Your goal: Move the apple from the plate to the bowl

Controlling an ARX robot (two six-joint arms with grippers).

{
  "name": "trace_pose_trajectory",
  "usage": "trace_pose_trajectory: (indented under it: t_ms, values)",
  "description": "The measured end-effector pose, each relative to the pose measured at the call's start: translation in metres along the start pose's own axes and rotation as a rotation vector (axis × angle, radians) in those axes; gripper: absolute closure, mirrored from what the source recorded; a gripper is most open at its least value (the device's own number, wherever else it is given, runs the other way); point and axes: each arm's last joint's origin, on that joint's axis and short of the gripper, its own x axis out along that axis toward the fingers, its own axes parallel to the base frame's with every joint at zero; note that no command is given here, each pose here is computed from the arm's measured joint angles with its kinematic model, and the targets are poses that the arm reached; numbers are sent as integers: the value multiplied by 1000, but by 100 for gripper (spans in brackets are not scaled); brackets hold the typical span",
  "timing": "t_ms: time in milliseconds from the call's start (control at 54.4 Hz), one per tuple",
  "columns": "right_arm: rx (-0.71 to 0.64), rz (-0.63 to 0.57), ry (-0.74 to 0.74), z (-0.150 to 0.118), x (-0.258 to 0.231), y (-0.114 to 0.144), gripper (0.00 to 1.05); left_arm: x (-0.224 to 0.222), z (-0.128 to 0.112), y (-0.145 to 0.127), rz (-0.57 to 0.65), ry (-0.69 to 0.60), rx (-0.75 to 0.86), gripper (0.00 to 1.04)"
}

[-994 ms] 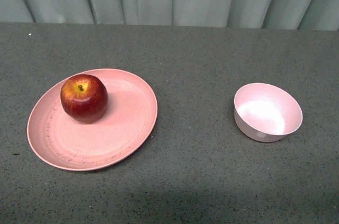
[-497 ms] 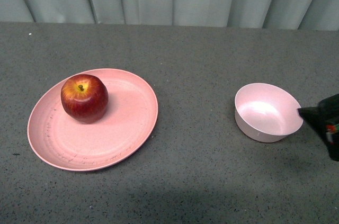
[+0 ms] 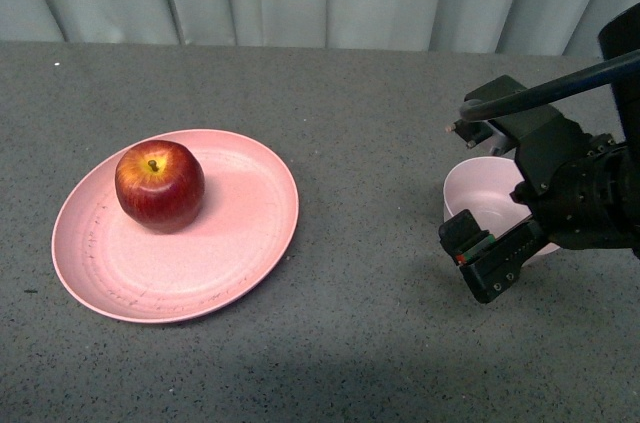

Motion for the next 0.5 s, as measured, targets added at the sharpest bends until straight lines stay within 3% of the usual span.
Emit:
trace_pose_trajectory:
  t_ms: [202, 497]
  values:
    - [-15, 12, 39, 4, 14, 4, 13, 0, 0, 0, 0, 0, 0, 7]
    - [-14, -12, 67, 7, 18, 3, 57, 0, 0, 0, 0, 0, 0, 7]
